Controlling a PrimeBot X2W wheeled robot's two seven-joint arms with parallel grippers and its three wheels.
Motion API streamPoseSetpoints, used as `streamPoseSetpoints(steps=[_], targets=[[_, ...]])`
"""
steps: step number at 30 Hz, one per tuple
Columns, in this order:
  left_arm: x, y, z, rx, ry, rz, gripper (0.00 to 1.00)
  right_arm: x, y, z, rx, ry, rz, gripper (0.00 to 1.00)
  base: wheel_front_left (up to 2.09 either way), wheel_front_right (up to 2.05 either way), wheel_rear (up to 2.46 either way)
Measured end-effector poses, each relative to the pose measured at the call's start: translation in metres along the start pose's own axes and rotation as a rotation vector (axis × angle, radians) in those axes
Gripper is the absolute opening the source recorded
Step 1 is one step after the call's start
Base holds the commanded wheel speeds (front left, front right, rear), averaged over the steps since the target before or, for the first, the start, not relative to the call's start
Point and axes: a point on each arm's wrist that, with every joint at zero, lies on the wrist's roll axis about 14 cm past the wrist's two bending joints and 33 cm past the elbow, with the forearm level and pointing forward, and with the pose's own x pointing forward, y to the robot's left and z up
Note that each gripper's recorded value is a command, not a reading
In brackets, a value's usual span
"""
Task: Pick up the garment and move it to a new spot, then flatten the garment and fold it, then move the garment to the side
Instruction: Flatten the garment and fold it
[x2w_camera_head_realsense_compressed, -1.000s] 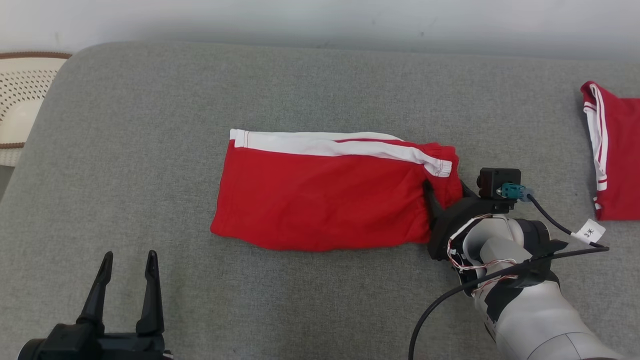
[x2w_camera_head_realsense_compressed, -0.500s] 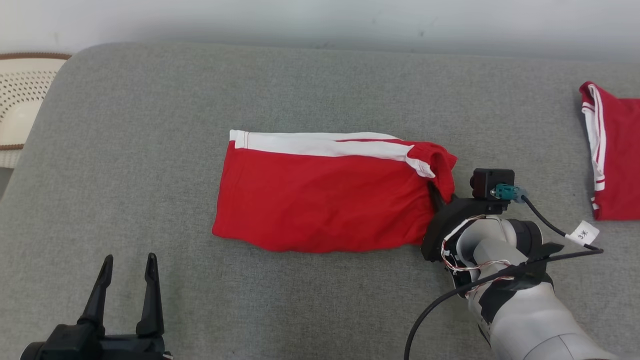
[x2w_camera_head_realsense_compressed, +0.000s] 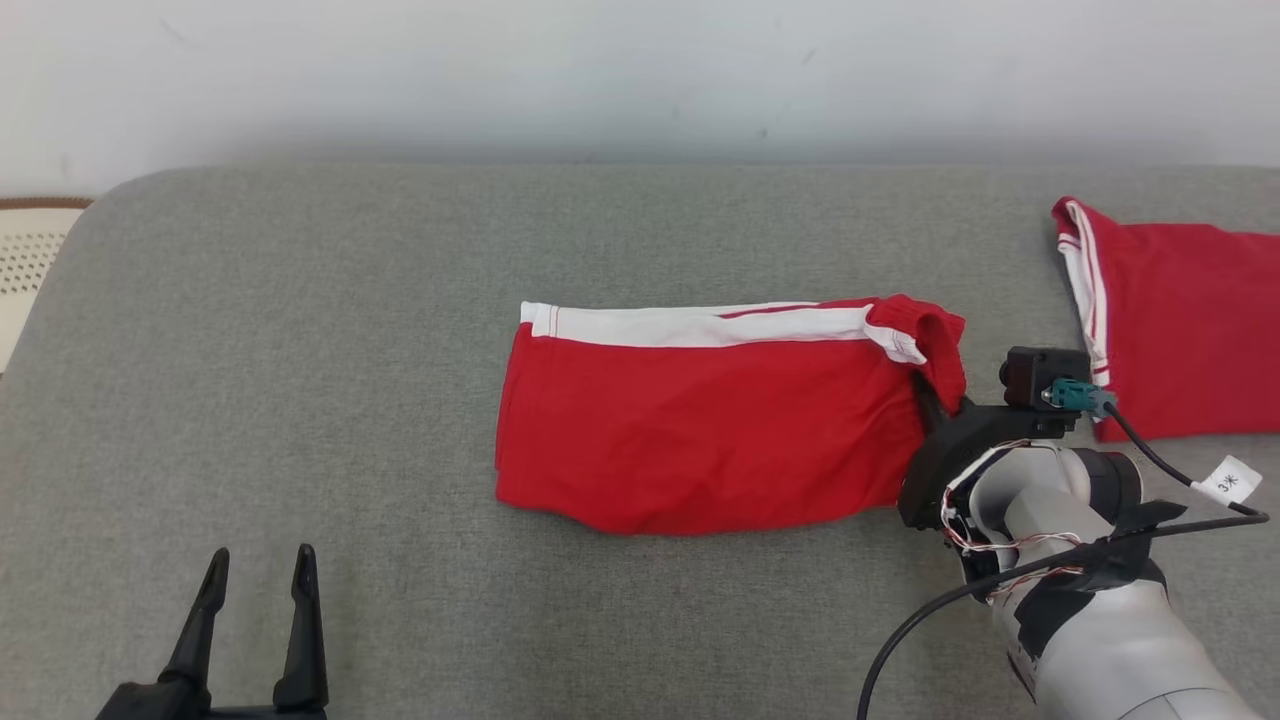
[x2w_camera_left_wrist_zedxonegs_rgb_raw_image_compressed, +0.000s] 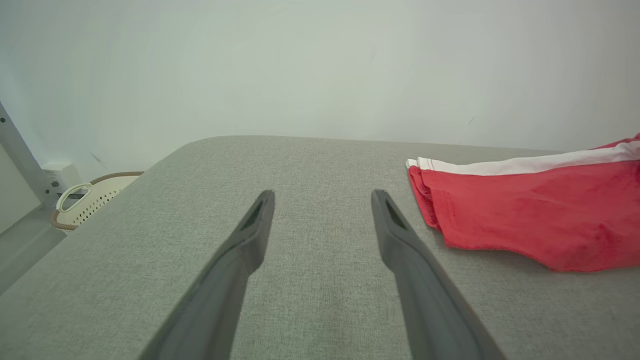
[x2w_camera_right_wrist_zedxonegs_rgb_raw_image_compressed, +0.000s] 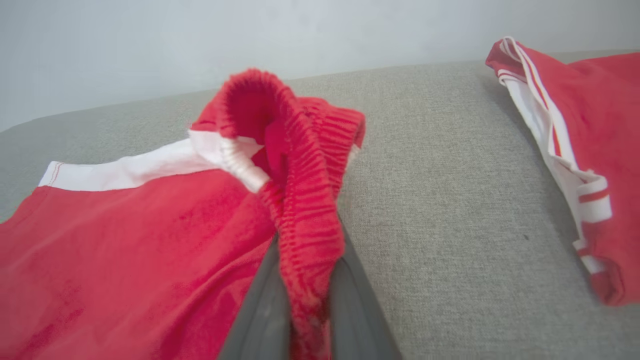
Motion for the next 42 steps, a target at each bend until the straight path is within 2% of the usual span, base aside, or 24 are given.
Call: streamPoseSetpoints(steps=[4, 11, 21, 33, 42], targets=[[0.000, -0.005, 0.002, -0.007, -0.006, -0.014, 1.00, -0.003, 0.016, 0.014, 0.071, -0.020, 0.041, 0.00, 0.00, 0.00, 0.00], [0.001, -0.011, 0.004, -0.016, -0.013, -0.030, 1.00, -0.011, 0.053, 0.033, 0.249, -0.016, 0.174, 0.00, 0.00, 0.00, 0.00], [-0.003, -0.012, 0.004, -0.024, -0.011, -0.030, 1.00, -0.014, 0.096, 0.044, 0.397, 0.047, 0.330, 0.00, 0.00, 0.00, 0.00], [-0.011, -0.003, 0.004, -0.032, -0.002, 0.001, 1.00, -0.002, 0.149, 0.043, 0.420, 0.157, 0.449, 0.00, 0.00, 0.00, 0.00], [-0.016, -0.002, 0.001, -0.051, 0.010, 0.017, 1.00, 0.010, 0.176, 0.035, 0.405, 0.224, 0.482, 0.00, 0.00, 0.00, 0.00]])
